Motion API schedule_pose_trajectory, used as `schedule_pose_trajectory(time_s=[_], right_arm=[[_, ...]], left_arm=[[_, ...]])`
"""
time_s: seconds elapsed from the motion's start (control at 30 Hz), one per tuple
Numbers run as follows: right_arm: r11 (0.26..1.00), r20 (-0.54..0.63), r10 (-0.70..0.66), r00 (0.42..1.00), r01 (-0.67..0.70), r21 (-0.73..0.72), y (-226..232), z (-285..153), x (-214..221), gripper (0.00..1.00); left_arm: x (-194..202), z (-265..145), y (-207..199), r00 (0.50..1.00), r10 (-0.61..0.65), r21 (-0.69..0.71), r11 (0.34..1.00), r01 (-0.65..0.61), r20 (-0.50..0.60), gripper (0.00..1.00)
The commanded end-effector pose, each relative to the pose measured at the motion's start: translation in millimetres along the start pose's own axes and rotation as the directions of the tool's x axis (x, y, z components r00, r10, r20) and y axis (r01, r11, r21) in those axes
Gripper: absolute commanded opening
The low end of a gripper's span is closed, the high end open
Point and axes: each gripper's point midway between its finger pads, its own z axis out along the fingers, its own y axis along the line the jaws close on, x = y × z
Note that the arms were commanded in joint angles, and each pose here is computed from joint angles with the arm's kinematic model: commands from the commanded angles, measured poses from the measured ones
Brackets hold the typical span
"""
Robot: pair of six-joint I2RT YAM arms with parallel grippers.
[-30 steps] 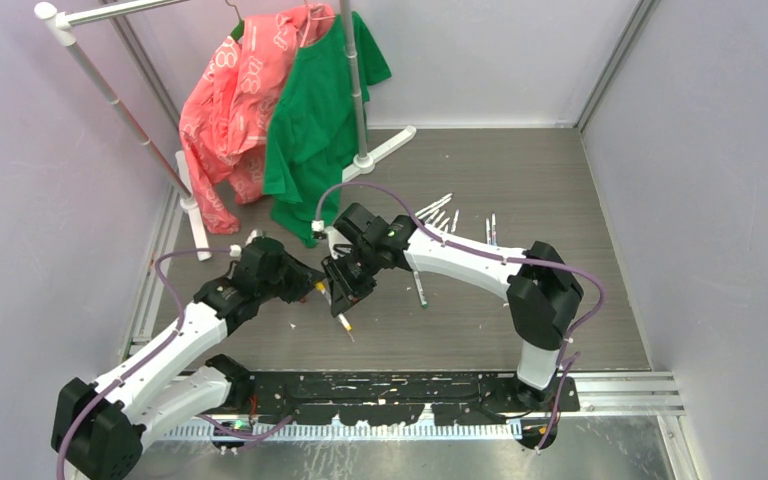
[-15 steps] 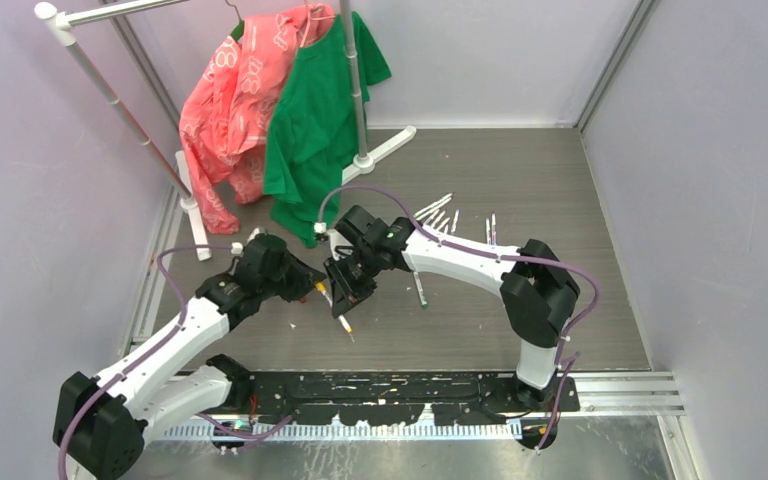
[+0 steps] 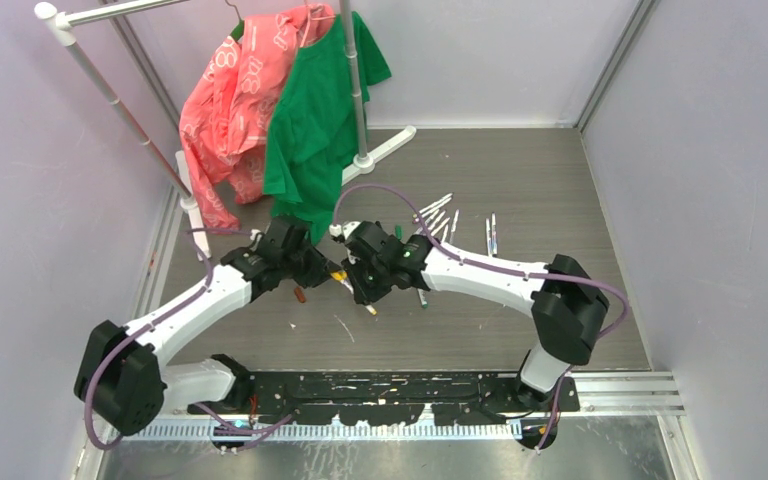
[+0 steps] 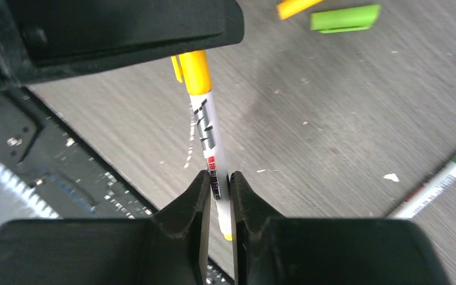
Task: Open the pen caps
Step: Open the pen cap from the pen, then place the pen at the center of the board, then place the pen cap at the center of the board.
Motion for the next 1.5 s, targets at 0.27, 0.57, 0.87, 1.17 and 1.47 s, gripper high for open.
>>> schedule_pose_trajectory(time_s=[0.27,0.57,0.87,1.17,1.47], right_arm=[[0.979,-0.043,-0.025,0.999,0.033,0.199,-45,-16,50,0.01],[0.944,-0.022,0.236,0.971,-0.235,-0.230,8,-45,34,0.01],[0.710,-0.095,0.490,0.867,-0.460,-0.533,10,-70,8,0.01],[0.881,0.133,0.473,0.871,-0.471,-0.044,-79,-68,10,0.01],[0.669,0.322,0.437,0.839,-0.543,0.507,-199,-82,20,0.01]], left_arm=[[-19,20,-66,1.000,0.009,0.115,0.993,-0.012,0.021,0.00],[-14,20,-126,0.987,0.163,0.460,0.877,-0.140,-0.009,0.00],[-23,6,-127,0.985,0.173,0.610,0.781,-0.134,-0.005,0.00],[-8,41,-73,0.943,0.293,0.264,0.933,-0.246,-0.156,0.00],[2,57,-2,0.891,0.385,-0.115,0.900,-0.420,-0.240,0.07]])
